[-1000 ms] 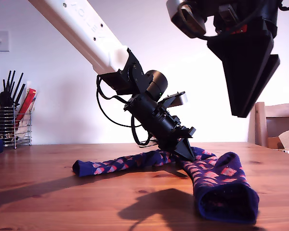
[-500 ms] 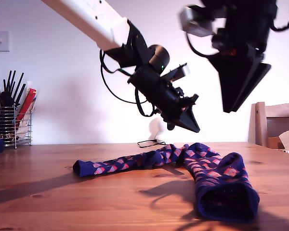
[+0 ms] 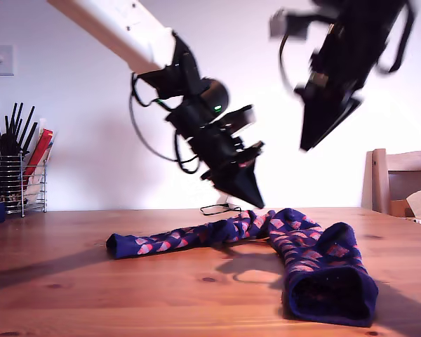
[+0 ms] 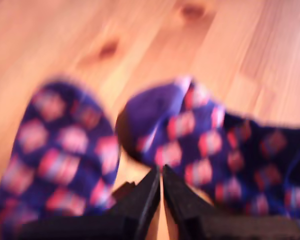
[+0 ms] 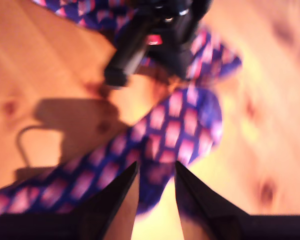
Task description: Fold the socks in front of you. After folding them, place them to the left side.
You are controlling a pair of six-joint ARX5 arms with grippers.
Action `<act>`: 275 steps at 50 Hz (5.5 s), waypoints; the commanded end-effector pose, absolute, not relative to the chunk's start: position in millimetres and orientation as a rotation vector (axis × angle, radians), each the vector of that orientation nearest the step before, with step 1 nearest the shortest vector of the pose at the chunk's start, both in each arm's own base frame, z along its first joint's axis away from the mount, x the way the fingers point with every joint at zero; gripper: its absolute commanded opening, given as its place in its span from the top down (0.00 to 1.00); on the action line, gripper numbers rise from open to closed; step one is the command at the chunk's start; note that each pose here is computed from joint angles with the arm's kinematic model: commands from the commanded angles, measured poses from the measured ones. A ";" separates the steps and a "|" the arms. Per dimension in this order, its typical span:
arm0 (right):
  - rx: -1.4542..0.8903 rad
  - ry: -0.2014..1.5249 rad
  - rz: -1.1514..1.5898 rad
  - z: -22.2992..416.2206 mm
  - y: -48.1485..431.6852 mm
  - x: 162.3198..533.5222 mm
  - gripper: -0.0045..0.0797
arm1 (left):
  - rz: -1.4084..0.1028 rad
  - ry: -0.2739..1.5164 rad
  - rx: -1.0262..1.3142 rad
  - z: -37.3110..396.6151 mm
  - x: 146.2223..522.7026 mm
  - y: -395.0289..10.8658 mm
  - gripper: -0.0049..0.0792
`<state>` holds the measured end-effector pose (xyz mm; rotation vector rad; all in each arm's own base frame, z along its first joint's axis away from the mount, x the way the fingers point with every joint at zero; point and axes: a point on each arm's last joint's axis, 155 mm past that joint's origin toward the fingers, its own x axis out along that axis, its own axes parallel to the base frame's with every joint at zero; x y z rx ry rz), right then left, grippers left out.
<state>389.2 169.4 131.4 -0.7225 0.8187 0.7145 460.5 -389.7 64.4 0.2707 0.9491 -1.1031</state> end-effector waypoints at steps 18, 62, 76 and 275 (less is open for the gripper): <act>-0.799 0.723 0.676 97.2 156.6 448.4 0.65 | -1.265 1.161 0.147 49.9 397.8 -402.0 0.97; -0.775 0.677 0.780 72.6 163.8 462.4 0.65 | -1.275 1.338 0.250 -2.3 337.2 -406.2 0.97; -0.767 0.667 0.791 66.8 165.2 466.3 0.65 | -1.239 1.289 0.194 -4.9 367.8 -390.4 0.97; -0.742 0.849 0.505 142.0 126.3 498.3 0.96 | -1.369 1.245 -0.031 68.7 361.2 -405.2 0.97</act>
